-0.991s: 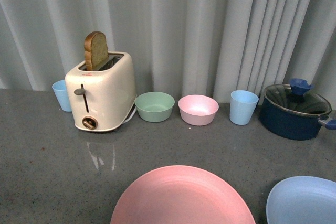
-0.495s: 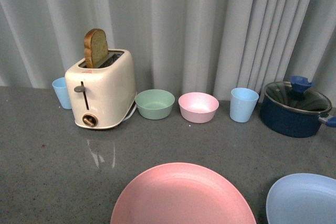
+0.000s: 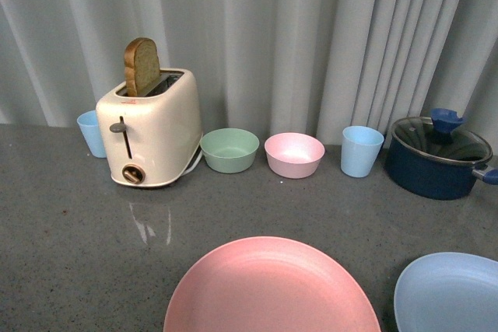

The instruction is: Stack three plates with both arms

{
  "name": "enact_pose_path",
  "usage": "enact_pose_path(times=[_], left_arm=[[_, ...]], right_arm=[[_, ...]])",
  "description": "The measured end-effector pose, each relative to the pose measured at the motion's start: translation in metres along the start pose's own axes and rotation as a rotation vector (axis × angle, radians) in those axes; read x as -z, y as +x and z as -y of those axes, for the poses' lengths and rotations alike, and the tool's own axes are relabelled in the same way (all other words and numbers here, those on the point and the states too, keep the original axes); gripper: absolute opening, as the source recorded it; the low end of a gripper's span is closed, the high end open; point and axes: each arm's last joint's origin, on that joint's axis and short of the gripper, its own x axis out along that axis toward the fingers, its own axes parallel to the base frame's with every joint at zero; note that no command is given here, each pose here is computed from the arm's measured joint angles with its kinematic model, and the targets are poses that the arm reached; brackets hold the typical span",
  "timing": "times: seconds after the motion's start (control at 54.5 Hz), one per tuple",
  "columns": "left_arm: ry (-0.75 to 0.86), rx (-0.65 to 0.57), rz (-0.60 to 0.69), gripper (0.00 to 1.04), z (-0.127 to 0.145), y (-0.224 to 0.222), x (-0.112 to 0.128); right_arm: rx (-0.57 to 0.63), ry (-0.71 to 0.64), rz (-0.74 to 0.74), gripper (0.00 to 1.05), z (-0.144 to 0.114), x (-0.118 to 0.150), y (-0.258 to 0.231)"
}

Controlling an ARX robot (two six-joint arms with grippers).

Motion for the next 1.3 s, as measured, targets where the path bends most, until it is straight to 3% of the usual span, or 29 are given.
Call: enact_pose_path(times=[0.771,1.211,1.266,1.303], left_arm=[[-0.001,0.000,-0.006,0.04,0.000,-0.022,0.003],[0.000,0.000,-0.006,0.88,0.000,-0.022,0.003],[0.000,0.000,-0.006,0.98,0.000,-0.022,0.003],[0.000,0.000,-0.006,0.99,0.000,-0.022,0.003]], right_arm=[[0.000,0.000,0.000,0.97,0.000,0.000,0.000],[0.002,0.001,-0.003,0.97,0.000,0.000,0.000],[0.017,0.084,-0.181,0.97,0.002,-0.001,0.001],[0.011,0.154,-0.289,0.97,0.004,-0.004,0.003]])
